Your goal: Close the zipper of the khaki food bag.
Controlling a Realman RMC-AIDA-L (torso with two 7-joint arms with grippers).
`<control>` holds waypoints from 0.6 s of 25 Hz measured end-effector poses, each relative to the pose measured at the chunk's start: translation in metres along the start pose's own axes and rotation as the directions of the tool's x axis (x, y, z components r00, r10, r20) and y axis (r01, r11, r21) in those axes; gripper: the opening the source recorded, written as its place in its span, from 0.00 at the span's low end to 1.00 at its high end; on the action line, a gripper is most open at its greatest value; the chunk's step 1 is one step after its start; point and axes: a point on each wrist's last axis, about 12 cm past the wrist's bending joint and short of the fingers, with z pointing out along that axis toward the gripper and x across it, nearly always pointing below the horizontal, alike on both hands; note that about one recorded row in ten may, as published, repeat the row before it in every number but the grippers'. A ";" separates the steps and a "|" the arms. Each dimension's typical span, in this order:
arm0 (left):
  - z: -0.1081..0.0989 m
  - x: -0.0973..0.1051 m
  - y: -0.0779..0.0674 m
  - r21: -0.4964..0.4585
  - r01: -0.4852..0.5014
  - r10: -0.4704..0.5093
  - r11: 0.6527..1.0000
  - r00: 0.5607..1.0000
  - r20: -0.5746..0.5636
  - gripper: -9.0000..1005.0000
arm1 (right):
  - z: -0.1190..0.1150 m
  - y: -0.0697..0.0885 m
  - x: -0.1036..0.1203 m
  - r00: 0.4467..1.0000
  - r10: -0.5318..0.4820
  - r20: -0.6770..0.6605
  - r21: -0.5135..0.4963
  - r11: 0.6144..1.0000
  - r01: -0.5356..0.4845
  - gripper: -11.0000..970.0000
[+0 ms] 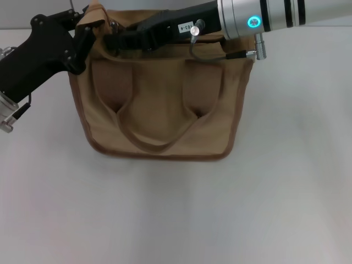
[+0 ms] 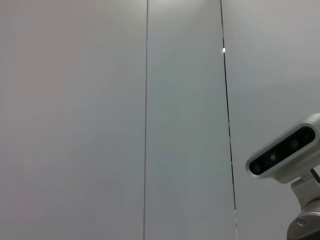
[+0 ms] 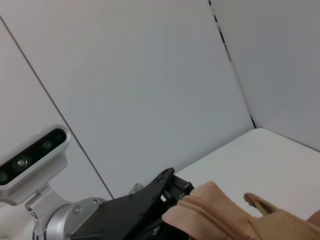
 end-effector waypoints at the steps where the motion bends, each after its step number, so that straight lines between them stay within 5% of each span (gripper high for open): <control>1: 0.000 0.000 0.000 0.000 0.000 0.000 1.000 1.000 0.001 0.08 | 0.000 0.000 0.000 1.000 -0.001 0.000 -0.001 1.000 0.001 0.13; 10: 0.000 0.000 0.000 -0.004 -0.002 0.002 1.000 1.000 0.003 0.08 | -0.002 0.000 0.000 1.000 -0.004 -0.001 -0.001 1.000 0.004 0.14; 15: -0.001 -0.001 0.001 -0.006 -0.004 0.004 1.000 1.000 0.002 0.08 | -0.002 -0.001 0.000 1.000 -0.004 -0.001 0.001 1.000 0.004 0.31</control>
